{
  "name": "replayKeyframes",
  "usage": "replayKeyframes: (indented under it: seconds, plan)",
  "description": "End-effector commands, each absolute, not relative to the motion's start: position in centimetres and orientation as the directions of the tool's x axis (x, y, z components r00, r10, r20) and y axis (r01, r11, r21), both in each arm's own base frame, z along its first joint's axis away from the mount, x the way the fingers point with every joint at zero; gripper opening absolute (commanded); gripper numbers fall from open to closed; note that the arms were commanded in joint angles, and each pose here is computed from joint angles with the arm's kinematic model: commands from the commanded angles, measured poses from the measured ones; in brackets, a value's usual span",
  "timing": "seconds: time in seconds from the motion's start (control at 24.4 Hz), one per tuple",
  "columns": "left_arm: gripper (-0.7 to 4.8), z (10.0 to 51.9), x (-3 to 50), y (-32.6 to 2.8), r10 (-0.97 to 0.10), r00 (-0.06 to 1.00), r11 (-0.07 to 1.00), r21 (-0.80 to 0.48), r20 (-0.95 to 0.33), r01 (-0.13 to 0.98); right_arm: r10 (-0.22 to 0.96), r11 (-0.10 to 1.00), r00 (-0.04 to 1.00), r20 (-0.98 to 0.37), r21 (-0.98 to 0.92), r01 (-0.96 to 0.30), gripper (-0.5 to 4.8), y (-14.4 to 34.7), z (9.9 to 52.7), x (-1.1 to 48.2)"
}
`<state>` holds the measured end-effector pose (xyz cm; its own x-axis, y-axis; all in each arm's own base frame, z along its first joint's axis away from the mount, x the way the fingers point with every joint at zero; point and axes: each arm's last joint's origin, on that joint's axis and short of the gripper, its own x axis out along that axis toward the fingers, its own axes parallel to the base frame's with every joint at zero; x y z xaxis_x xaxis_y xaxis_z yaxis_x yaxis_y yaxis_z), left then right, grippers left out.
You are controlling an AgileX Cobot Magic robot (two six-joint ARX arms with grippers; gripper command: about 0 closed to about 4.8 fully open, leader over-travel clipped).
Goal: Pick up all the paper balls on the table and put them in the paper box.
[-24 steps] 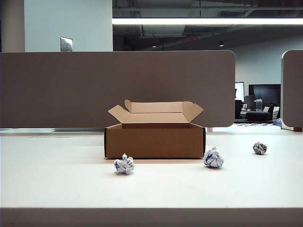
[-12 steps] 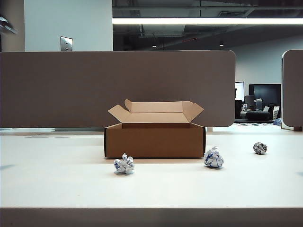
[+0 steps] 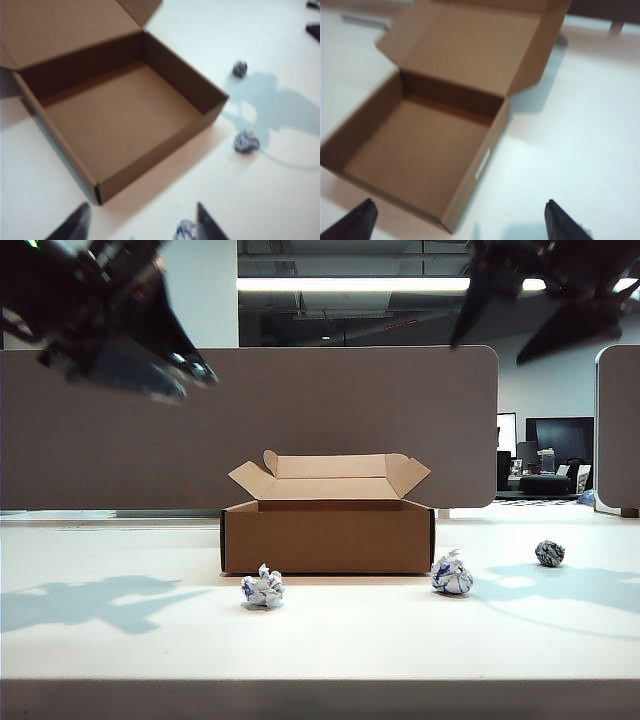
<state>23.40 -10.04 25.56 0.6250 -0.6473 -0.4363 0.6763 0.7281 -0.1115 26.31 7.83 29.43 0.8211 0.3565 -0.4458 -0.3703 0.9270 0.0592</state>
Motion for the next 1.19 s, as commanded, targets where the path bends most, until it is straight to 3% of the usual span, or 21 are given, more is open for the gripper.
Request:
replayKeyframes:
  seconds: [0.04, 0.25, 0.41, 0.74, 1.19]
  plan:
    - [2.88, 24.8, 23.8, -10.8, -0.662, 0.592, 0.685, -0.050, -0.459, 0.727, 0.317, 0.929, 0.798, -0.513, -0.001, -0.369, 4.64, 9.4, 27.9, 26.9]
    - [3.34, 23.9, 23.7, -11.7, -0.670, 0.545, 0.617, 0.031, -0.504, 0.787, 0.275, 0.928, 0.768, -0.579, -0.048, -0.369, 4.65, 11.4, 26.1, 27.2]
    - [3.37, 23.0, 23.4, -13.0, -0.668, 0.510, 0.574, 0.060, -0.542, 0.817, 0.268, 0.923, 0.735, -0.623, -0.052, -0.382, 4.64, 12.0, 24.7, 27.7]
    - [3.37, 20.4, 23.8, -14.2, -0.652, 0.421, 0.530, 0.018, -0.631, 0.848, 0.267, 0.929, 0.709, -0.652, -0.021, -0.369, 4.63, 12.6, 23.5, 27.9]
    - [3.37, 19.6, 24.0, -14.6, -0.677, 0.371, 0.490, -0.014, -0.636, 0.871, 0.246, 0.936, 0.616, -0.749, 0.019, -0.350, 4.49, 12.9, 19.9, 28.1]
